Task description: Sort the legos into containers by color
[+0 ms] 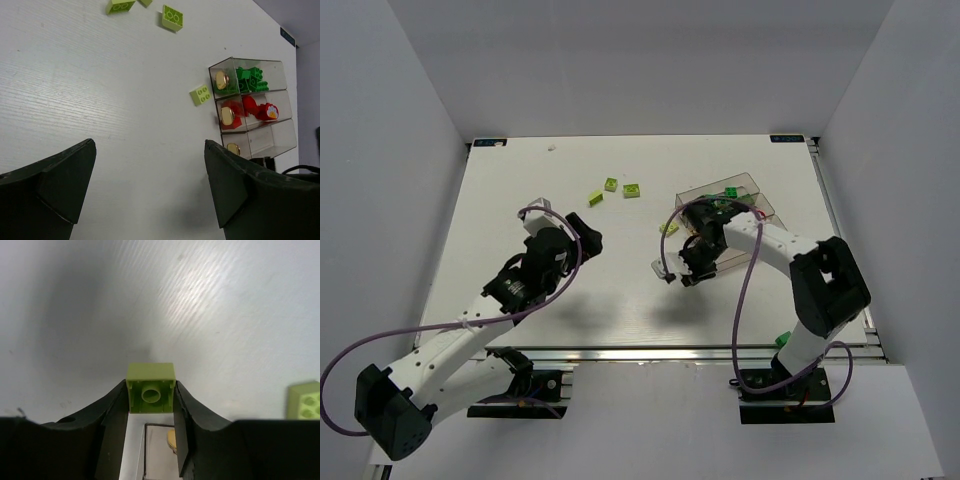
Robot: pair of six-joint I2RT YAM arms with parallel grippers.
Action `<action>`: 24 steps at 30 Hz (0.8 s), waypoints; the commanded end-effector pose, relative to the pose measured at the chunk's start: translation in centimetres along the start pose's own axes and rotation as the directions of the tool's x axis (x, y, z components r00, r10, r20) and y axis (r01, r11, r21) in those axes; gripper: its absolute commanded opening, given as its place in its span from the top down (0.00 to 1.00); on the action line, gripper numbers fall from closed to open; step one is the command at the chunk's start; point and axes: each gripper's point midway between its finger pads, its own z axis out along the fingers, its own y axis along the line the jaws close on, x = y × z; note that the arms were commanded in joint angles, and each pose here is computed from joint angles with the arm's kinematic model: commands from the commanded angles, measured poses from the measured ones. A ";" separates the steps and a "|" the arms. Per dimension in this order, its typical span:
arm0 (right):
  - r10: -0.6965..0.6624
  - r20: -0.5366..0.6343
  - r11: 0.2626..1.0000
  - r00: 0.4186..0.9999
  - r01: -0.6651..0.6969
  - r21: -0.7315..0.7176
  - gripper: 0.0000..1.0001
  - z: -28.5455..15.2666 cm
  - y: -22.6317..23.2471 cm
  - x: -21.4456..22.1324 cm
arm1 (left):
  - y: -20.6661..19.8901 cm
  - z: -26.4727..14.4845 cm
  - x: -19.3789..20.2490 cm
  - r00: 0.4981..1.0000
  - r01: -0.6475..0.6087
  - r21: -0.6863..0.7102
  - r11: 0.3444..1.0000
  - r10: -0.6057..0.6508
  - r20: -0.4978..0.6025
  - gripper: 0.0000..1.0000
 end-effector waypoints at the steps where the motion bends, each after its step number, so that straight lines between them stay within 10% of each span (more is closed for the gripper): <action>1: 0.052 0.189 0.991 0.981 -0.074 0.109 0.96 -4.3 -1.9 -5.3 | -0.6 0.4 0.6 1.000 0.010 0.025 1.000 -0.009 -0.027 0.02; 9: 0.300 0.387 0.876 0.872 -0.413 0.251 0.96 -9.9 -4.4 -6.9 | -1.4 1.4 1.9 0.997 0.007 0.045 0.999 -0.003 -0.084 0.02; 24: 0.704 0.499 0.365 0.505 -0.861 0.355 0.96 -13.2 -4.5 6.7 | -3.5 3.4 4.6 0.977 -0.014 0.103 0.995 0.036 -0.209 0.02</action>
